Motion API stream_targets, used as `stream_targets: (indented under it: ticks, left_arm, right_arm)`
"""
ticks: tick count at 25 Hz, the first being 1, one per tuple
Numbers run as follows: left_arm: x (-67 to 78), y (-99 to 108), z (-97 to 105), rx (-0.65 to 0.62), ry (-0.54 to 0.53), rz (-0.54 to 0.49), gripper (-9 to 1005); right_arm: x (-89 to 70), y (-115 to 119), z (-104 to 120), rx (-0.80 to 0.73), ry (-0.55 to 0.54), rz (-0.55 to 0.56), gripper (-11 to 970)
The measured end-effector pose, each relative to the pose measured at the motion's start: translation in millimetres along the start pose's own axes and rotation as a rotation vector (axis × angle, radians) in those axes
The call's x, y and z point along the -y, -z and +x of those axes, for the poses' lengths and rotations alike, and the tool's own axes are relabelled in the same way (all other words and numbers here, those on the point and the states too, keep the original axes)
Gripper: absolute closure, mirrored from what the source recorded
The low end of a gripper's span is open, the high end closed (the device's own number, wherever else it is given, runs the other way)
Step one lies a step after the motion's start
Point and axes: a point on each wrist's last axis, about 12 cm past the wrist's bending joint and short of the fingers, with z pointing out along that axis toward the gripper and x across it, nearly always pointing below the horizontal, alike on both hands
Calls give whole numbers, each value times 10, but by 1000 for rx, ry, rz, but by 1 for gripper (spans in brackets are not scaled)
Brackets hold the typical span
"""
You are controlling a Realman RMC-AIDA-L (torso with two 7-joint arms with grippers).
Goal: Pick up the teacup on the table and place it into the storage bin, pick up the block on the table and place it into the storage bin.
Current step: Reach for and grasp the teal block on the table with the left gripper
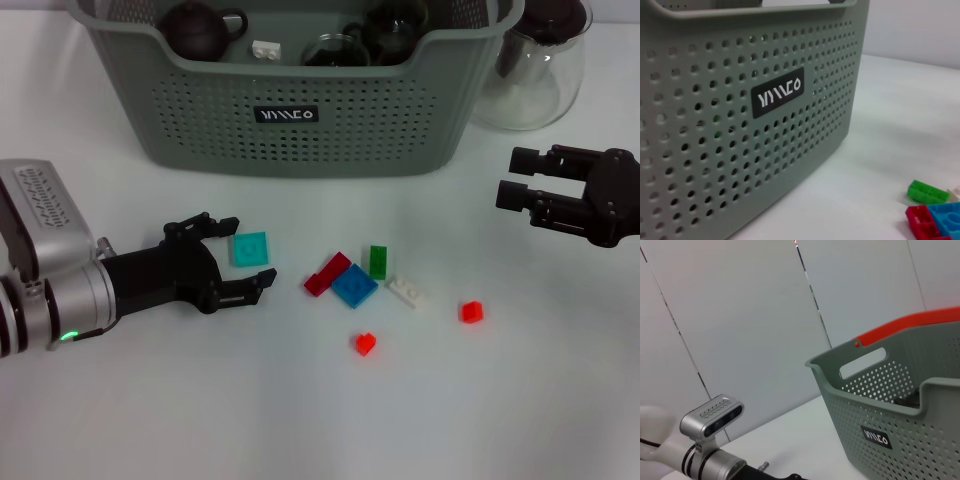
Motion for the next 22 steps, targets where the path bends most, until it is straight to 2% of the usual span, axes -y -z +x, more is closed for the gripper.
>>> stream_targets:
  ticks: [8,14,22]
  left_arm:
    - [89,38,33,10,4,45,120]
    - [74,45,32,17,0,29,121]
    - [107,-6,40,49,-105,0,123]
  right_arm:
    - [0,0,0,0,0,0,345]
    - [1,-3,-4,0,1,-1,345]
    - [2,-3,-6,1,2,-1,345]
